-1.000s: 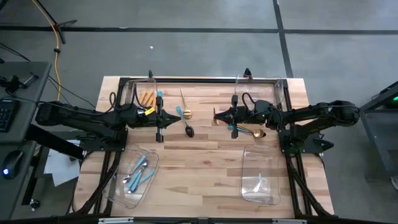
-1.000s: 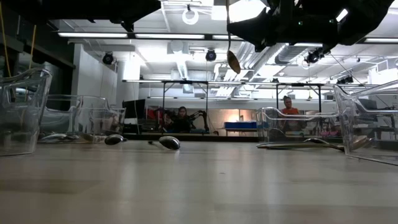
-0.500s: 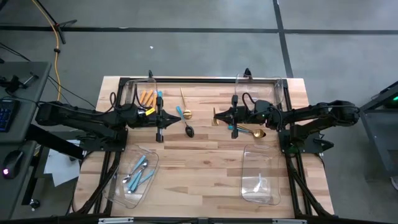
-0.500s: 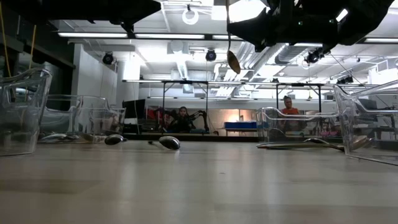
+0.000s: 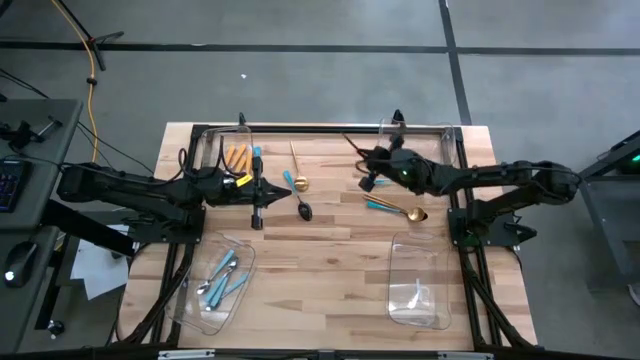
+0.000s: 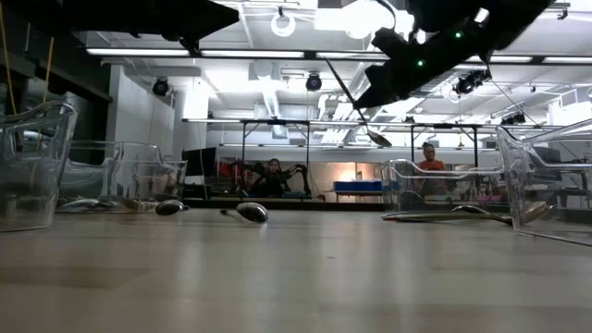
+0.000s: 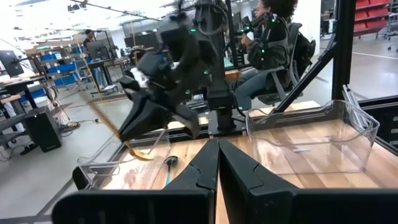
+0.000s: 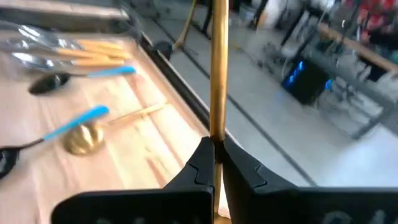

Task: Sort silverware by color (type)
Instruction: Put the gold spoon into the top right transparent bin

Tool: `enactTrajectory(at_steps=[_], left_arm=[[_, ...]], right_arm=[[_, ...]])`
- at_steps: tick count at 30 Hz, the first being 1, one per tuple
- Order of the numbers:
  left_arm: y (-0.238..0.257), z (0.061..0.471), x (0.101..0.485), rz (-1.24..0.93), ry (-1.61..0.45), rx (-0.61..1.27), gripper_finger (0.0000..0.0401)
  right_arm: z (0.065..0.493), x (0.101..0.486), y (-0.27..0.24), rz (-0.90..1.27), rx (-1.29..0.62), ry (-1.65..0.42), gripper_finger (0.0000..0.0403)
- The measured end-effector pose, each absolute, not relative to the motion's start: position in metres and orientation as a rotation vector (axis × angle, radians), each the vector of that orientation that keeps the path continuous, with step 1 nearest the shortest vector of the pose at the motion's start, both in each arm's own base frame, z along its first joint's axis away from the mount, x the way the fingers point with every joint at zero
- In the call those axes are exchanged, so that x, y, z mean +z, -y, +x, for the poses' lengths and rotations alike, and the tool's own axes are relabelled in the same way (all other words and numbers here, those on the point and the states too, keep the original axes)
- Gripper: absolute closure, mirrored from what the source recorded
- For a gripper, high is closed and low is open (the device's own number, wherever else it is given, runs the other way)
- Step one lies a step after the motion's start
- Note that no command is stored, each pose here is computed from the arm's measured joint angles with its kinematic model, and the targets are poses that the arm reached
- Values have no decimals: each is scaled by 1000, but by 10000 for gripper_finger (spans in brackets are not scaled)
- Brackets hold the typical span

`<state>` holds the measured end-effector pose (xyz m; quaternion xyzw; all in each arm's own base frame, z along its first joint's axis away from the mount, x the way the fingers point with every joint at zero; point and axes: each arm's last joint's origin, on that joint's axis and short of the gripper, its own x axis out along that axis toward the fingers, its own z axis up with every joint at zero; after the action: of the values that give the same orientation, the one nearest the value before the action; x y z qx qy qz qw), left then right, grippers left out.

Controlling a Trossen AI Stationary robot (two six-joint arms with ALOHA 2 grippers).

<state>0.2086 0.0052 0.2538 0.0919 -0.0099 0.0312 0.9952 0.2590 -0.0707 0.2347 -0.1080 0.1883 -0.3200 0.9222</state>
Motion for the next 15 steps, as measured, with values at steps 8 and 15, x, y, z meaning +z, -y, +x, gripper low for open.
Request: enactTrajectory(at_steps=[8,15], left_arm=[[-5,209,254,184,20,62,398],[-5,209,254,184,19,62,398]], right_arm=[[265,248,73,-165,-513,-384,403],[260,247,82,-228,-728,-429,403]])
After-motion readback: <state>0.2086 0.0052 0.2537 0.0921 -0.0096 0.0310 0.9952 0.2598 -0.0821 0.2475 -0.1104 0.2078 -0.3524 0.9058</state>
